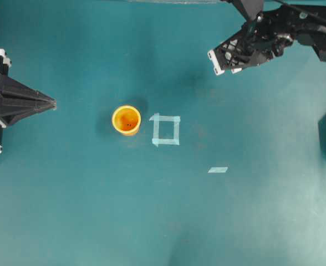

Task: Lift the orange block with right arm.
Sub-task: 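Raise the right gripper holding the cube up off the table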

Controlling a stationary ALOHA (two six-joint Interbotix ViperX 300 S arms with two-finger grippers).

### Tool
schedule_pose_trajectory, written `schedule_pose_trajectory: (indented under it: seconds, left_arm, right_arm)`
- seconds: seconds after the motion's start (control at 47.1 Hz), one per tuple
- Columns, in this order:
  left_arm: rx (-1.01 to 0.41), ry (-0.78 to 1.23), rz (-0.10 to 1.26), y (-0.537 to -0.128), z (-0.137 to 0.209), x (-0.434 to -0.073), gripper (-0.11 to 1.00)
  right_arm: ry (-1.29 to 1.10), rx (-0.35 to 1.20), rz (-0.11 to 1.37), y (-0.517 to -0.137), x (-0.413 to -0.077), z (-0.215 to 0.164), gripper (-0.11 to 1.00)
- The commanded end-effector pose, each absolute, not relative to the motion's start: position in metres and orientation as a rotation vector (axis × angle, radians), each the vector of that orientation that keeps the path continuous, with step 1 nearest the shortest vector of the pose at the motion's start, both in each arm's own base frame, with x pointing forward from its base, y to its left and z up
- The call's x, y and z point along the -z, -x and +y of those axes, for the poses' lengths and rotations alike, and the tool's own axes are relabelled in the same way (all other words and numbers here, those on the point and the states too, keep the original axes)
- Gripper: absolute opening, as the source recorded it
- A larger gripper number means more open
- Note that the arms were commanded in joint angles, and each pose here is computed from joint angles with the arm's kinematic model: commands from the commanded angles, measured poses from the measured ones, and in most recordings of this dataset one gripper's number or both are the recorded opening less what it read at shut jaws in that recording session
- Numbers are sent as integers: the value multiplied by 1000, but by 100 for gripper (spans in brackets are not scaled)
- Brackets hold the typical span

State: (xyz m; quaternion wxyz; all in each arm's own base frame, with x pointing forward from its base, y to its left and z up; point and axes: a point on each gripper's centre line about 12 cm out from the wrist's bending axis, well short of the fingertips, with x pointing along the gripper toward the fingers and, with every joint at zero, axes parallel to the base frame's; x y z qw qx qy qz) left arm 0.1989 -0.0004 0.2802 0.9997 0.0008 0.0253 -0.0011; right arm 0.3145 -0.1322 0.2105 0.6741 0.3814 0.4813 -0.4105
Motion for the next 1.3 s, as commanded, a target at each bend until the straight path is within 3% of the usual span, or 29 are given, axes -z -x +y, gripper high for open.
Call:
schedule_pose_trajectory:
  seconds: [0.0, 0.425, 1.274]
  left_arm:
    - [3, -3, 28, -202, 0, -291, 0]
    - [4, -5, 28, -202, -1, -291, 0]
    - [3, -5, 28, -202, 0, -291, 0]
  right_arm:
    - [-862, 907, 1029, -319, -240, -133, 38]
    - [-870, 938, 1043, -317, -286, -134, 38]
    - [-893, 948, 1059, -299, -323, -125, 38]
